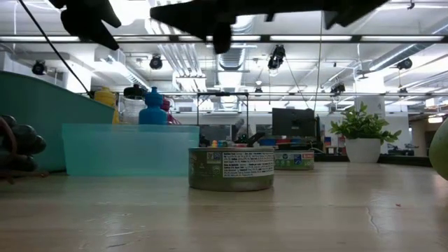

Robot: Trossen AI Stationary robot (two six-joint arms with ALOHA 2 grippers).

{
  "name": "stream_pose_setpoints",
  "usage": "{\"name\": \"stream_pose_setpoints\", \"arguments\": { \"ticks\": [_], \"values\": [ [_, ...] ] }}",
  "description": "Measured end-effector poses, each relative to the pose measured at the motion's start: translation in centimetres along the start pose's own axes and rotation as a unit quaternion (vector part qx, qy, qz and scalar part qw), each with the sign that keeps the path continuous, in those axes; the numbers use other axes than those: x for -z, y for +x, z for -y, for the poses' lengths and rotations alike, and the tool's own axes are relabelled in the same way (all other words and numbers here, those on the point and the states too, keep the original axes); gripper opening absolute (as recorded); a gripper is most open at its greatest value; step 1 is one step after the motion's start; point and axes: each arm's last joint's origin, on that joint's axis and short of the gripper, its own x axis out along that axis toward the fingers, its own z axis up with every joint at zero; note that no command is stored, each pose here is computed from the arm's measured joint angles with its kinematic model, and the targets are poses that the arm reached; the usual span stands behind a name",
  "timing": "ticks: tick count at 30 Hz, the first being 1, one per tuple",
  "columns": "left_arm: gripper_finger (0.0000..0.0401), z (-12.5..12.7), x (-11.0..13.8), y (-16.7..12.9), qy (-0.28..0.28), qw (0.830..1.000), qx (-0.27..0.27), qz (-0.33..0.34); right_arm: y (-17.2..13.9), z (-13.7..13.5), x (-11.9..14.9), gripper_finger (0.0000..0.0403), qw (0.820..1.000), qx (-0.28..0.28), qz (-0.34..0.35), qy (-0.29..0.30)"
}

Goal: Pick & Place Food Item
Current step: Put the grapes into the green bin

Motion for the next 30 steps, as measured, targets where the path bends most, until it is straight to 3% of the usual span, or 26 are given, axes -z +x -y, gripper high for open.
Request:
{"name": "stream_pose_setpoints", "arguments": {
  "ticks": [11, 30],
  "values": [
    [0.0393, 0.0, 0.0, 0.0, 0.0, 1.0, 0.0, 0.0, -6.4, 2.1, -0.4, 0.0329, 0.999, 0.0, 0.03, 0.014],
    [0.0393, 0.0, 0.0, 0.0, 0.0, 1.0, 0.0, 0.0, -6.2, 1.9, -1.1, 0.0329, 0.999, -0.003, 0.043, 0.017]
  ]
}}
